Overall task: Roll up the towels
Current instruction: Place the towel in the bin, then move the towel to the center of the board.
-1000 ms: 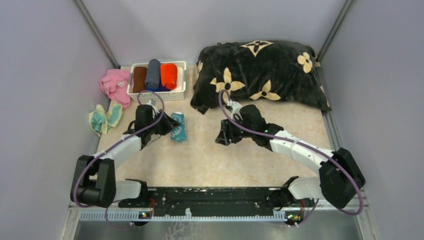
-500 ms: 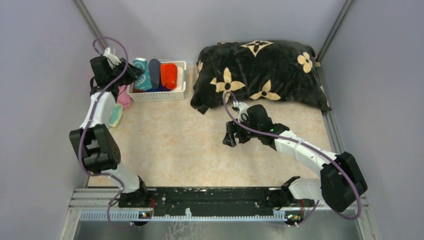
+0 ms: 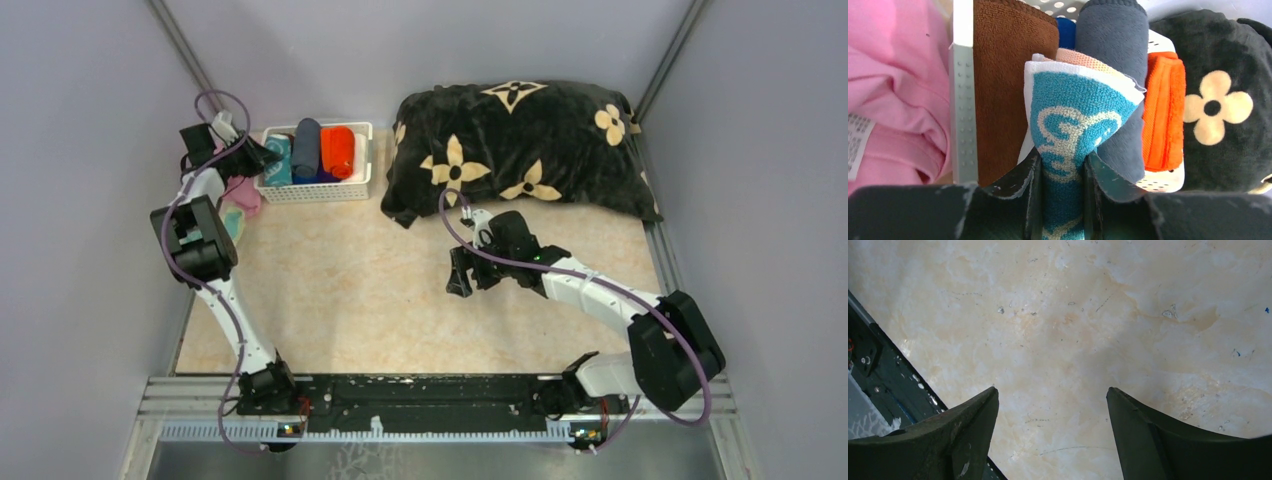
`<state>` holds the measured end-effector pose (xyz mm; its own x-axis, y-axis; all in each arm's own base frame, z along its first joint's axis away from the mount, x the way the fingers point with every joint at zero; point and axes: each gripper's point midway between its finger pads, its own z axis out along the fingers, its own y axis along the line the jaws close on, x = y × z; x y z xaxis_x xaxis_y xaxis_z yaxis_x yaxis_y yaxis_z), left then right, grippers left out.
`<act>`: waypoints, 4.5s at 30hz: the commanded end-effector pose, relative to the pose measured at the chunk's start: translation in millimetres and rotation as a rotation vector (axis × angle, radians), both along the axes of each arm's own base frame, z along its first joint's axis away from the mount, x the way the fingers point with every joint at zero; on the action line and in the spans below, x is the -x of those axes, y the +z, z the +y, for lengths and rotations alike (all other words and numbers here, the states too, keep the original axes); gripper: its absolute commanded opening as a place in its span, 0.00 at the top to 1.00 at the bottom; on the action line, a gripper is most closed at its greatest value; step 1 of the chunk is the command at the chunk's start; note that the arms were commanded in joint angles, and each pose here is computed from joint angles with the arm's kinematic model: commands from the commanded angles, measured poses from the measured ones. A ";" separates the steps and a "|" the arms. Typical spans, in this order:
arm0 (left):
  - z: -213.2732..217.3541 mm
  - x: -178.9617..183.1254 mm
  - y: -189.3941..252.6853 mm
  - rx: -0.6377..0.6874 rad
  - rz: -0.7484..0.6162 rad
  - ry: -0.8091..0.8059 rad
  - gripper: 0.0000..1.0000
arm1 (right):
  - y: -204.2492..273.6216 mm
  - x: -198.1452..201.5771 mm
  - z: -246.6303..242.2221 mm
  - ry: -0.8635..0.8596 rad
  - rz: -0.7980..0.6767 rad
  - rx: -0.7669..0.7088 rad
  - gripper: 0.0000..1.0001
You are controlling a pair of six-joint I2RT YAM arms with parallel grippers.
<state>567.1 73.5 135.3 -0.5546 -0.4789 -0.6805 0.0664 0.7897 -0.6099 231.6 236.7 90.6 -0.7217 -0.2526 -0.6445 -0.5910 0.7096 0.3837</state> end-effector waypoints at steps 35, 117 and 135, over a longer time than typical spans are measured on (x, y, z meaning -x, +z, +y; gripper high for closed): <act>-23.4 -82.8 -19.2 -0.095 -0.190 -0.144 0.55 | 2.1 -16.5 10.8 0.013 -0.005 -0.010 0.21; -275.2 247.7 -76.9 0.053 0.526 -0.027 0.78 | 84.9 -0.4 -18.6 -0.085 -0.298 -0.151 0.19; -347.3 230.8 8.7 -0.116 0.160 -0.204 0.33 | 77.4 -8.1 -29.6 -0.182 -0.286 -0.120 0.18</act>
<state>315.0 -324.5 152.3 -0.8029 -0.2316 -0.5492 0.2054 0.7575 -0.6197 226.9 203.0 158.4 -0.5608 -0.0832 -0.8238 -0.5619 0.7690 0.3049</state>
